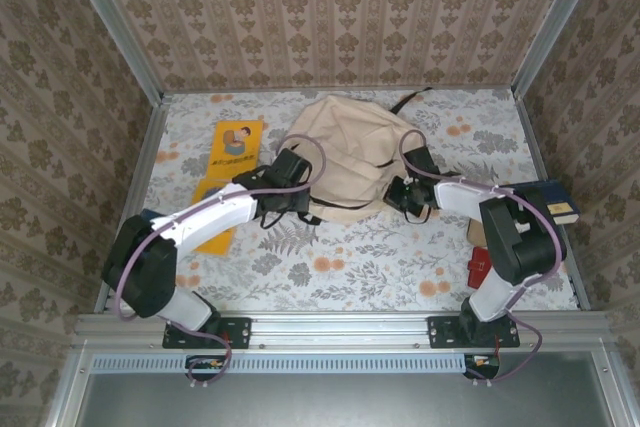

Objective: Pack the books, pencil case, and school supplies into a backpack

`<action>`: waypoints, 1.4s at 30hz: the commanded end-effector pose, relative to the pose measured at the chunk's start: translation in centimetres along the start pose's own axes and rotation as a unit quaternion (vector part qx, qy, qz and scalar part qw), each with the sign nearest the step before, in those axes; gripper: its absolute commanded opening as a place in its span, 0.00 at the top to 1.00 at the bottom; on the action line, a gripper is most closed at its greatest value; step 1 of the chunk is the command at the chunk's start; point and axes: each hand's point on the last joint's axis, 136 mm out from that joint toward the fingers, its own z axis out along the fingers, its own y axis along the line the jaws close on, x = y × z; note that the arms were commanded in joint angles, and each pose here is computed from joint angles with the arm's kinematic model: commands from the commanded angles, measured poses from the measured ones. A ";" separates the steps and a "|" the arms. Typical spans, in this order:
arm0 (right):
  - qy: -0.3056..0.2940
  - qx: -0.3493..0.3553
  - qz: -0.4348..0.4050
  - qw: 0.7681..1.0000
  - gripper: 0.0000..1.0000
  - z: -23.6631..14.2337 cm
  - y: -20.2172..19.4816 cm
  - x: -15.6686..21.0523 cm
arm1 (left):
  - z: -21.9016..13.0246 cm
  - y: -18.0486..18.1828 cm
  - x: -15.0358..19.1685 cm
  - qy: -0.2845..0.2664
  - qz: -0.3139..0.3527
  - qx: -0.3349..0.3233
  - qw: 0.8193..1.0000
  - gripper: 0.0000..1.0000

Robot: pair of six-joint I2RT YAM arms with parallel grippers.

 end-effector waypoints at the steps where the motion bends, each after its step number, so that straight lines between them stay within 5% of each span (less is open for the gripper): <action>1: -0.005 0.008 -0.057 0.998 0.94 0.3 0.5 -1.9 | -1.6 -0.3 1.9 -0.004 0.008 -0.001 1.000 1.00; 8: 0.004 -0.002 -0.101 0.995 0.87 0.6 2.0 -3.8 | -2.4 -4.8 4.1 -0.006 0.017 0.049 0.999 1.00; 13: 0.001 -0.014 -0.056 0.998 0.59 -1.3 1.6 -3.7 | -2.3 -5.9 4.3 0.001 0.013 0.046 0.999 1.00; 18: 0.017 -0.052 0.023 0.998 0.34 -3.9 1.6 -0.7 | -2.4 -6.2 4.3 0.014 0.016 0.045 0.999 1.00; 27: 0.032 -0.142 0.151 0.978 0.19 -6.4 4.6 6.2 | -2.7 -7.2 5.1 0.043 0.025 0.087 0.995 1.00; 35: 0.006 -0.170 0.212 0.962 0.16 -5.0 6.9 7.1 | -2.9 -9.0 4.5 0.046 0.054 0.132 0.989 1.00; 42: 0.009 -0.186 0.225 0.956 0.31 -2.5 8.6 6.6 | -2.8 -9.1 3.5 0.039 0.065 0.144 0.987 1.00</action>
